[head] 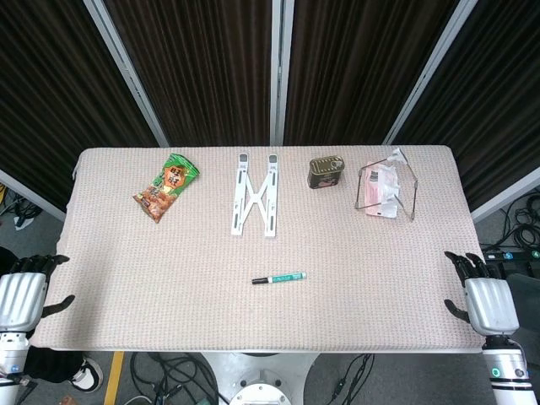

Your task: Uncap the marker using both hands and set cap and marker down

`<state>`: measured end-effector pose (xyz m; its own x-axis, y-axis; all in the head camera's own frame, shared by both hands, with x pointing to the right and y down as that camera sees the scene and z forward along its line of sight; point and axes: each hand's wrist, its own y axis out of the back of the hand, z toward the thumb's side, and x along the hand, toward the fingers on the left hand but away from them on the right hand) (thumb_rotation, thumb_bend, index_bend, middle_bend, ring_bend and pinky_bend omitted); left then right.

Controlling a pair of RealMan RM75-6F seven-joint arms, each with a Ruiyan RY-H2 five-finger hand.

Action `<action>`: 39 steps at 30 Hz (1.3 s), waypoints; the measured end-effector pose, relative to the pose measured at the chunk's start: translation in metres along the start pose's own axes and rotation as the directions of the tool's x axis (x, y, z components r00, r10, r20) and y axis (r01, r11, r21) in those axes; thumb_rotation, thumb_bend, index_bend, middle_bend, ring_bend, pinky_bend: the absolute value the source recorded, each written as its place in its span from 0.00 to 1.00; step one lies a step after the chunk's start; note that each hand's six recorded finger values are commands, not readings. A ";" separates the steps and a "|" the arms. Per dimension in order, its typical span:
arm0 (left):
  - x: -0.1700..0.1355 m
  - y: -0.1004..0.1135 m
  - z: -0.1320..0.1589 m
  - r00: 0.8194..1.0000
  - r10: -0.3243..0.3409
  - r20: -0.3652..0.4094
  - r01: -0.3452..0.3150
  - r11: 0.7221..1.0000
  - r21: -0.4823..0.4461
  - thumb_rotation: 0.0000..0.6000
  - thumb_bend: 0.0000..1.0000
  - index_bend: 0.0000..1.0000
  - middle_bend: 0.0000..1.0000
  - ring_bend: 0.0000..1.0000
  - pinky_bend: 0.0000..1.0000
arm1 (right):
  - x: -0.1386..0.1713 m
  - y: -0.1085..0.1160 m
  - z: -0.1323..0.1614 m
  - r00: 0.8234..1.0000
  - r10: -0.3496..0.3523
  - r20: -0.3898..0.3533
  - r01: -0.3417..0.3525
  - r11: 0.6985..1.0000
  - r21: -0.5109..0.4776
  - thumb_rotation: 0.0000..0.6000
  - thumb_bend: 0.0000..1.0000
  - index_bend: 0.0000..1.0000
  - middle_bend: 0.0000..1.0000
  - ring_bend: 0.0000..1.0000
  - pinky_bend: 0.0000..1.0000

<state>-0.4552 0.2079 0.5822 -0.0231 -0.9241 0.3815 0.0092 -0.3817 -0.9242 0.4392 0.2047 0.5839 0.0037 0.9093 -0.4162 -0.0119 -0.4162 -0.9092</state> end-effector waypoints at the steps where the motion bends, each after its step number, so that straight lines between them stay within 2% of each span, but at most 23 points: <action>1: 0.000 0.000 0.000 1.000 0.000 0.000 0.000 1.000 -0.001 1.00 0.00 0.30 0.35 0.28 0.30 | 0.000 0.000 0.000 1.000 0.001 -0.001 -0.001 1.000 0.000 1.00 0.05 0.17 0.25 0.15 0.31; 11: 0.000 -0.002 0.002 1.000 0.001 0.007 -0.001 1.000 -0.011 1.00 0.00 0.30 0.35 0.28 0.30 | -0.003 0.000 0.007 1.000 0.001 -0.019 -0.001 1.000 0.004 1.00 0.05 0.17 0.25 0.15 0.31; 14: 0.001 -0.003 0.003 1.000 -0.001 0.010 0.001 1.000 -0.017 1.00 0.00 0.30 0.35 0.28 0.30 | -0.007 0.002 0.015 0.999 -0.014 -0.042 0.014 1.000 -0.005 1.00 0.05 0.23 0.28 0.18 0.32; 18: 0.002 -0.006 0.006 1.000 -0.008 0.019 0.008 1.000 -0.019 1.00 0.00 0.30 0.35 0.28 0.30 | -0.013 0.005 0.037 0.992 -0.075 -0.103 0.072 0.997 -0.037 1.00 0.09 0.38 0.40 0.31 0.47; 20: 0.002 -0.007 0.007 1.000 -0.012 0.022 0.013 1.000 -0.019 1.00 0.00 0.30 0.35 0.28 0.30 | -0.019 0.004 0.057 0.983 -0.105 -0.147 0.097 0.993 -0.062 1.00 0.11 0.42 0.44 0.37 0.54; 22: 0.003 -0.008 0.008 1.000 -0.018 0.025 0.019 1.000 -0.021 1.00 0.00 0.30 0.35 0.28 0.30 | -0.024 0.004 0.072 0.977 -0.112 -0.179 0.101 0.992 -0.070 1.00 0.13 0.44 0.47 0.40 0.57; 25: 0.004 -0.009 0.011 0.999 -0.026 0.032 0.027 0.999 -0.027 1.00 0.00 0.30 0.35 0.28 0.30 | -0.031 -0.002 0.094 0.974 -0.079 -0.212 0.069 0.996 -0.053 1.00 0.13 0.44 0.48 0.39 0.57; 29: 0.005 -0.011 0.014 0.998 -0.044 0.039 0.046 0.998 -0.048 1.00 0.00 0.31 0.35 0.28 0.31 | -0.043 -0.012 0.128 0.969 0.000 -0.247 -0.003 1.000 -0.009 1.00 0.15 0.44 0.48 0.40 0.57; 39: 0.007 -0.013 0.018 0.996 -0.080 0.051 0.084 0.992 -0.093 1.00 0.00 0.31 0.35 0.28 0.31 | -0.067 -0.034 0.215 0.940 0.103 -0.325 -0.075 0.992 0.100 1.00 0.16 0.45 0.48 0.40 0.55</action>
<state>-0.4373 0.2059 0.5972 0.0269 -0.8903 0.4546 -0.0858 -0.4551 -0.8863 0.2241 0.1593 0.6449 0.3271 0.8091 -0.4882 -0.1117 -0.4798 -0.8702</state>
